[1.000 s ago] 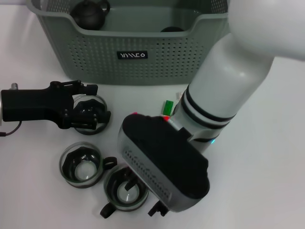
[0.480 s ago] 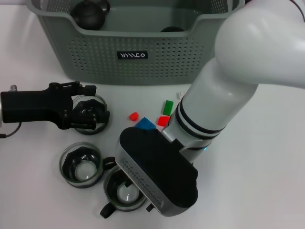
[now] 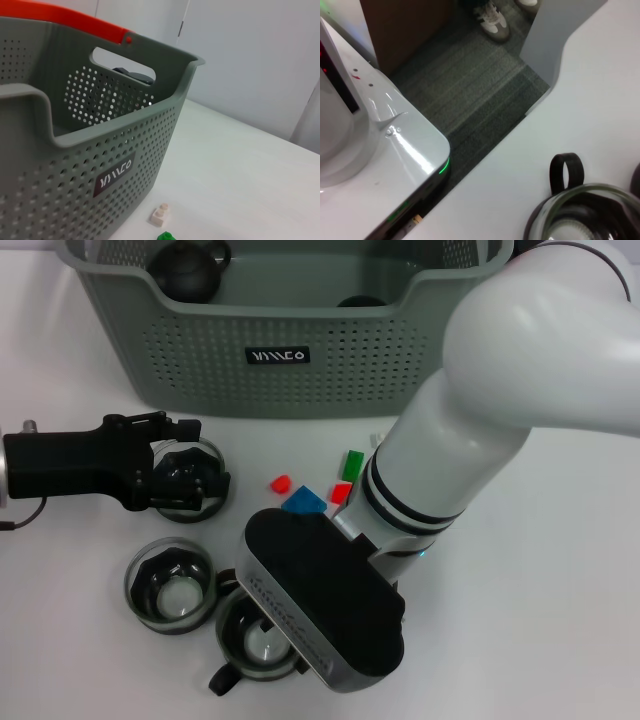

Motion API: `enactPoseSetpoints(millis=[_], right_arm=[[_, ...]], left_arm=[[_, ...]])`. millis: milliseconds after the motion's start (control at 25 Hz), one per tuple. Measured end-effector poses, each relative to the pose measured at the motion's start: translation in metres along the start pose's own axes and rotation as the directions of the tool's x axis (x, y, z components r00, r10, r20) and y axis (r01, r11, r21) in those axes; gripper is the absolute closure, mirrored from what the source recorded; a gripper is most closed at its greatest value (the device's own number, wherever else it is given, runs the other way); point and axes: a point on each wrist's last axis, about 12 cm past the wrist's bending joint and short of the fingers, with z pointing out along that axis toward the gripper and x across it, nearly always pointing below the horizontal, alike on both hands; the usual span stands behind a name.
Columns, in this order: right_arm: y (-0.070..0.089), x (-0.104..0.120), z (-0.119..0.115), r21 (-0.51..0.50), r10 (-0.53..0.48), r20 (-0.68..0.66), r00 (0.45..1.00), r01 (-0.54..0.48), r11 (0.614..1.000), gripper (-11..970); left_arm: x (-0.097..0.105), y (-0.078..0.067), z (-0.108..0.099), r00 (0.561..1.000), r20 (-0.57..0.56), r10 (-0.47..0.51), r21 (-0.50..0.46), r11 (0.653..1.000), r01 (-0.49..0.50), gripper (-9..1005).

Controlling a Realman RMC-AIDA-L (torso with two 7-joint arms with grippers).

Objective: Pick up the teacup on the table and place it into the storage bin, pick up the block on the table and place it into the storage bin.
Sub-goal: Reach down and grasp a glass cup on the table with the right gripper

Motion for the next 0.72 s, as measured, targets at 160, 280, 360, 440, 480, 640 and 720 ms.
enactPoseSetpoints(millis=[160, 280, 360, 440, 480, 640, 720], right_arm=[[-0.0022, 0.0017, 0.0013, 0.004, 0.005, -0.01, 1.0, -0.005, 1.0, 409], [-0.0027, 0.0024, 0.0016, 0.001, 0.007, -0.014, 1.0, -0.007, 1.0, 466], [-0.0027, 0.0018, 0.0014, 0.0, 0.007, -0.014, 1.0, -0.007, 1.0, 505], [-0.0023, 0.0007, 0.0007, -0.006, 0.007, -0.014, 1.0, -0.007, 1.0, 589], [-0.0021, 0.0006, 0.0002, -0.01, 0.009, -0.015, 1.0, -0.009, 1.0, 631], [-0.0016, -0.0003, -0.0033, -0.03, 0.03, -0.024, 0.999, -0.031, 0.999, 785], [-0.0014, -0.0013, -0.0055, -0.035, 0.042, -0.025, 0.999, -0.042, 0.998, 842]], left_arm=[[0.0003, 0.0001, -0.0003, 1.0, 0.0, -0.001, 0.0, 1.0, 0.001, 61], [0.0013, -0.0001, -0.001, 1.0, 0.0, -0.003, -0.002, 1.0, 0.003, 61], [0.0016, -0.0002, -0.0014, 1.0, 0.0, -0.004, -0.003, 1.0, 0.004, 61], [0.002, -0.0002, -0.0017, 1.0, 0.0, -0.005, -0.004, 1.0, 0.005, 61], [0.0021, -0.0003, -0.0018, 1.0, 0.0, -0.006, -0.004, 1.0, 0.006, 61], [0.0022, -0.0003, -0.0019, 1.0, 0.0, -0.006, -0.004, 1.0, 0.006, 62], [0.0022, -0.0003, -0.0019, 1.0, 0.0, -0.006, -0.004, 1.0, 0.006, 62]])
